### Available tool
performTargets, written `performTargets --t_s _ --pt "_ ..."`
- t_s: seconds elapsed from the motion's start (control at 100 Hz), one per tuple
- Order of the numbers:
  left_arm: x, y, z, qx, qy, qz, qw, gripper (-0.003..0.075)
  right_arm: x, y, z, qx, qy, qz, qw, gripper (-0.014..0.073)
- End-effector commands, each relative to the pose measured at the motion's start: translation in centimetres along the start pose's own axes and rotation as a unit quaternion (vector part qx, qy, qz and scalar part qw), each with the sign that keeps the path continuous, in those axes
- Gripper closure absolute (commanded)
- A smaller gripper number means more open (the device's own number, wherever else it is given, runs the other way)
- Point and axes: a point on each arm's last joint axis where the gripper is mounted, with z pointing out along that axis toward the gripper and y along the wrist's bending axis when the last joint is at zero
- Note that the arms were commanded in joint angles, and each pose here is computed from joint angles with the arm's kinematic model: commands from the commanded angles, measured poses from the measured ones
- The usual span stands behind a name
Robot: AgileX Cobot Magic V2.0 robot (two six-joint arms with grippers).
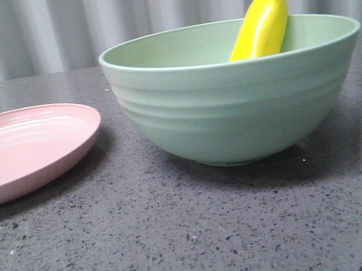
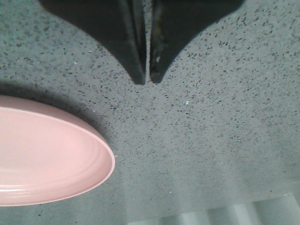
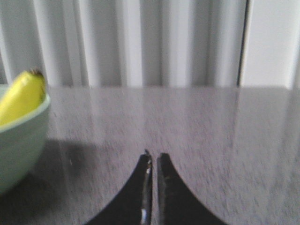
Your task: Transfer banana from pink plate to green bowl
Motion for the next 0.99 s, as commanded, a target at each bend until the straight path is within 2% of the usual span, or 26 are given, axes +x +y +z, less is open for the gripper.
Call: performTargets --t_s 0.0,0.2,0.98 --pt "-0.4 0.1 -0.1 -0.008 -0.042 -0.005 0.999 0.0741 1.1 -0.1 -0.2 0.007 0.026 -0.011 1.0 0.0659" --pt "-0.4 0.1 -0.1 -0.008 -0.042 -0.005 0.999 0.0741 2.9 -0.2 -0.5 0.015 0.131 -0.01 0.991 0.0659" --pt "-0.4 0.1 -0.1 -0.008 -0.042 -0.005 0.999 0.0741 2.9 -0.2 -0.5 0.015 0.129 -0.01 0.991 0.0659"
